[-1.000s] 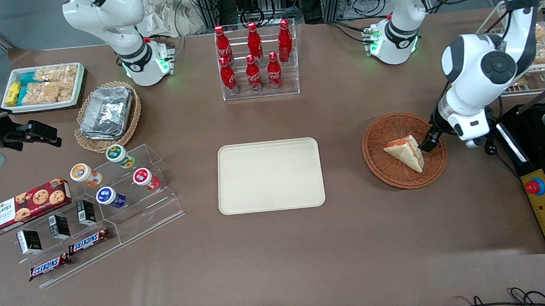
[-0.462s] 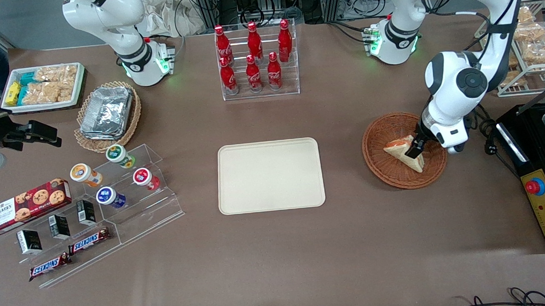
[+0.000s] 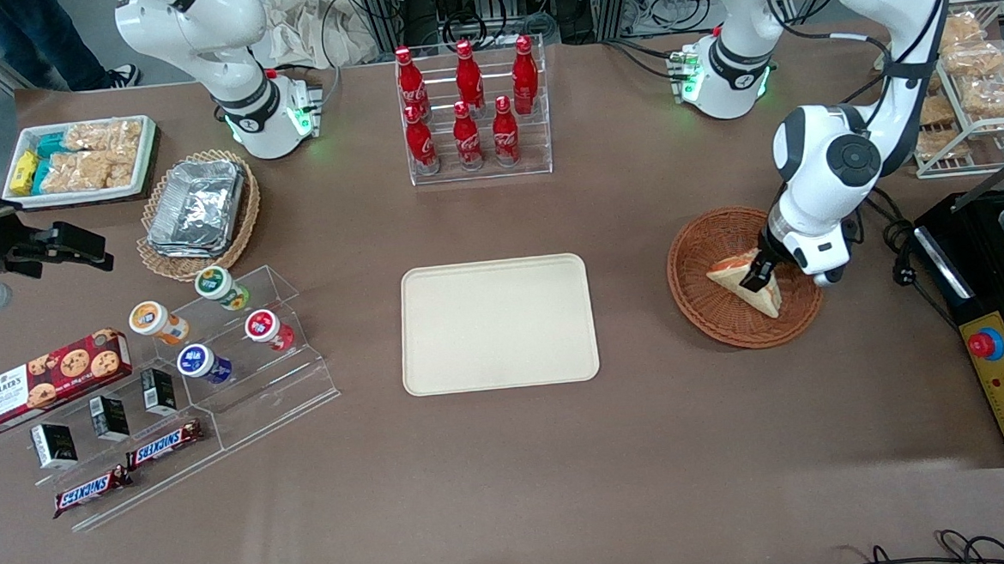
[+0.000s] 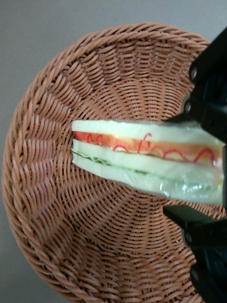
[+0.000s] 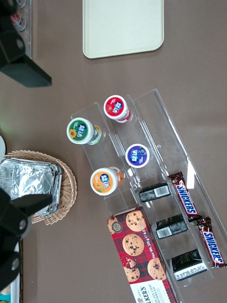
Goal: Place sandwich from basket to tray
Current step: 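Lower the left gripper and close it on the wrapped sandwich, then lift the sandwich out of the basket and carry it toward the beige tray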
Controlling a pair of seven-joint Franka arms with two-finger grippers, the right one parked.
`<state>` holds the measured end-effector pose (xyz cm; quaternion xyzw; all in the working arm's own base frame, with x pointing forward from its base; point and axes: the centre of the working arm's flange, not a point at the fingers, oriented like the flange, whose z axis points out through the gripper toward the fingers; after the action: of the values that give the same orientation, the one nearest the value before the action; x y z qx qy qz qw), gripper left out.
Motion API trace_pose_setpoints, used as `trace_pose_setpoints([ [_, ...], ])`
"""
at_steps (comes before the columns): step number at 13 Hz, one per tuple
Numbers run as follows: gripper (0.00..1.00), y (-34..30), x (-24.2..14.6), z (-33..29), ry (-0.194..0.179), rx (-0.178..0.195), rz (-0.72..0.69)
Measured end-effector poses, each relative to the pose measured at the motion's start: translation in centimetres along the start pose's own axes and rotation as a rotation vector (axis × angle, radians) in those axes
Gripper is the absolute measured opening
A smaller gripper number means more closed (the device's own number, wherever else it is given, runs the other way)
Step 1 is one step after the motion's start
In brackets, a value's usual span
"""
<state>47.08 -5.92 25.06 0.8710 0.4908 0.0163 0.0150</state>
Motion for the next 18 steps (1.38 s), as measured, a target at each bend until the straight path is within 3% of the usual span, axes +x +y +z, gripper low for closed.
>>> trace_pose_setpoints([
  [3,0.39,0.8,0.3,-1.1,0.016,-0.034,0.007],
  [7,0.3,2.3,-0.2,-5.5,0.045,-0.079,0.122],
  [9,0.2,3.3,-0.7,-9.0,0.037,-0.047,0.24],
  [11,0.2,5.3,-2.0,-13.8,0.008,0.015,0.371],
  [13,0.2,8.2,-4.6,-19.5,-0.011,0.052,0.484],
  [16,0.2,12.3,-10.8,-25.7,-0.016,0.055,0.641],
  [18,0.2,15.1,-15.9,-26.3,0.005,0.059,0.764],
])
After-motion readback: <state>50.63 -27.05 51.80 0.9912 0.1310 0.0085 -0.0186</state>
